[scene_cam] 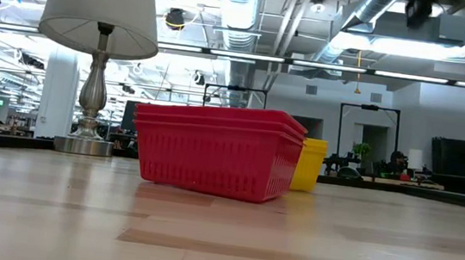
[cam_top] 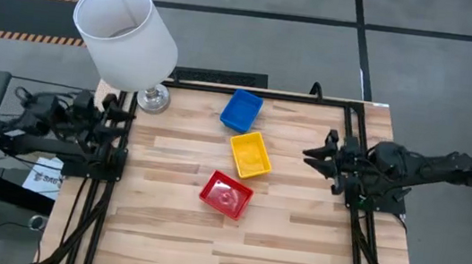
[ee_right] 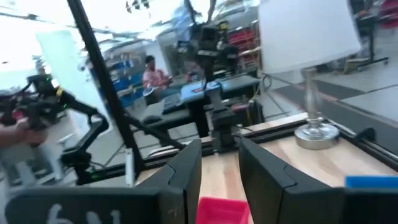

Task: Stack baskets by color
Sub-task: Return to Home Position

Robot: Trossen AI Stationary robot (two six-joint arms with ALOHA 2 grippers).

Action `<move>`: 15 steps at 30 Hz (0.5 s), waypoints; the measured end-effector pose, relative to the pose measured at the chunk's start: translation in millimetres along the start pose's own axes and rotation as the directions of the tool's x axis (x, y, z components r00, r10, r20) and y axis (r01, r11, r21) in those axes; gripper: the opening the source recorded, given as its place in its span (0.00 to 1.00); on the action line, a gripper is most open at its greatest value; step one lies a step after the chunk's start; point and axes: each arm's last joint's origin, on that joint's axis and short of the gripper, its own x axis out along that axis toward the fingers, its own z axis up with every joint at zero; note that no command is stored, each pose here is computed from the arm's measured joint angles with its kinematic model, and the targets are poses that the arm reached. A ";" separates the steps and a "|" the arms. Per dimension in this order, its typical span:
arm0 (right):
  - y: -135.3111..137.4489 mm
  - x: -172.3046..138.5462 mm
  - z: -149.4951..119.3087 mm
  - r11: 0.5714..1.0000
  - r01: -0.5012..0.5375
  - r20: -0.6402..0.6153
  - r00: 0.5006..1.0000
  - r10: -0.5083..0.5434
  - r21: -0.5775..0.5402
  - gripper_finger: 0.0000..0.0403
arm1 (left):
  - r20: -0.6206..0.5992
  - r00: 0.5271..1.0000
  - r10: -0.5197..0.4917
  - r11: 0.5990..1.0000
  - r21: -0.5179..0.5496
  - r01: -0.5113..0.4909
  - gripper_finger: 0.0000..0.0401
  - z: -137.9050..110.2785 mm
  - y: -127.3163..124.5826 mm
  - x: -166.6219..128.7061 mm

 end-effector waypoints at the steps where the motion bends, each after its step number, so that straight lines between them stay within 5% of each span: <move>1: -2.9 -5.1 -6.9 1.000 0.004 0.016 1.000 -0.004 0.005 0.32 | 0.007 1.000 -0.013 1.000 -0.007 0.013 0.60 -8.2 3.0 -0.4; 6: -15.0 -32.2 -27.1 0.999 0.022 0.110 0.994 -0.026 0.040 0.32 | -0.007 1.000 -0.009 0.998 -0.055 0.009 0.60 -45.5 17.8 1.0; 8: -17.1 -42.2 -31.0 0.999 0.011 0.145 0.989 -0.017 0.044 0.32 | -0.100 0.995 0.014 0.998 -0.056 -0.020 0.60 -57.7 22.1 4.7; 15: -26.6 -58.1 -60.9 0.998 -0.009 0.186 0.982 -0.002 0.060 0.32 | -0.098 0.995 -0.010 0.999 -0.037 0.007 0.60 -80.9 30.3 18.8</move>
